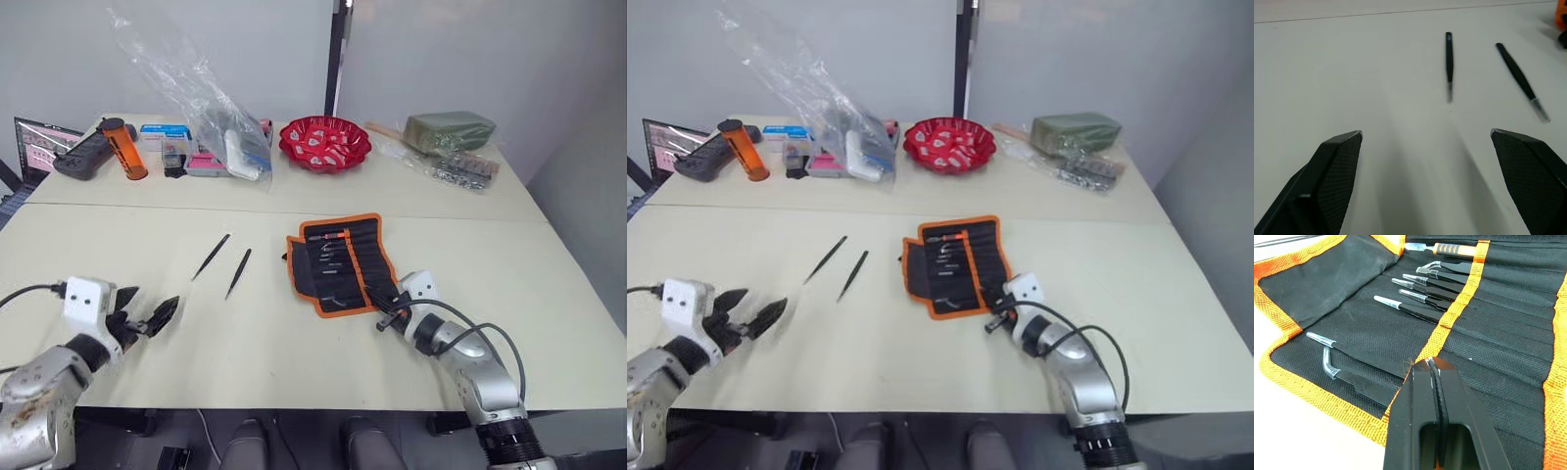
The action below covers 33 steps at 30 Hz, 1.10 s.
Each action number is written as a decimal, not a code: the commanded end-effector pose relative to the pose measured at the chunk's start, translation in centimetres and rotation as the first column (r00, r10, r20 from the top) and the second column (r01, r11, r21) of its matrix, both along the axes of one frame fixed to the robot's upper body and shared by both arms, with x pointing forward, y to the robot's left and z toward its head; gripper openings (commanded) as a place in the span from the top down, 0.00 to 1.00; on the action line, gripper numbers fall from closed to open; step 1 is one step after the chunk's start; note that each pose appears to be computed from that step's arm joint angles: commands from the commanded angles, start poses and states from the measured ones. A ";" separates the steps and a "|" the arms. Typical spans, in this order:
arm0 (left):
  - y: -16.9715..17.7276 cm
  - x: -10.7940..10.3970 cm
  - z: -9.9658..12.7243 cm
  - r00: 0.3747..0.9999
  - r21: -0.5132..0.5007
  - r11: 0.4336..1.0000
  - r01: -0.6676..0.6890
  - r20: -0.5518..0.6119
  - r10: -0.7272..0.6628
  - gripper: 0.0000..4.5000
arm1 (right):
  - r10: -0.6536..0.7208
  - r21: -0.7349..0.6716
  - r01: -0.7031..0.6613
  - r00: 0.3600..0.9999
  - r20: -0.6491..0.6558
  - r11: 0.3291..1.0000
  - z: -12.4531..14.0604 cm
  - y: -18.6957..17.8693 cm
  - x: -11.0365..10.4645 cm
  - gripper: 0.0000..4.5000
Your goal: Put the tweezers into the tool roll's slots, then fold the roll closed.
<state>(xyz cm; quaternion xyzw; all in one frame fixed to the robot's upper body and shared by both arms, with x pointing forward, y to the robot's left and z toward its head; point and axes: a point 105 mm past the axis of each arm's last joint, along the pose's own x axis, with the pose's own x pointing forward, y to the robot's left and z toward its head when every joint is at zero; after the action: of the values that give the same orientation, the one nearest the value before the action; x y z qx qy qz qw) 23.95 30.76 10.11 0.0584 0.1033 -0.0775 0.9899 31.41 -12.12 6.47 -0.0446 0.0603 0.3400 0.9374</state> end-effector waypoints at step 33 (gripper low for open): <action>-3.1 8.5 0.3 0.982 0.072 0.979 0.190 -0.001 -0.190 0.01 | -0.009 -0.042 0.005 0.996 -0.086 0.999 -2.9 0.1 -0.8 1.00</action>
<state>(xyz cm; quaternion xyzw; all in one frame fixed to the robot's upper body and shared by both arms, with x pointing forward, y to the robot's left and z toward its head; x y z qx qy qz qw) 31.85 27.64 9.79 0.0800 0.1086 -0.1631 0.9773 31.46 -12.06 6.06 -0.0419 0.0596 0.3370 0.9387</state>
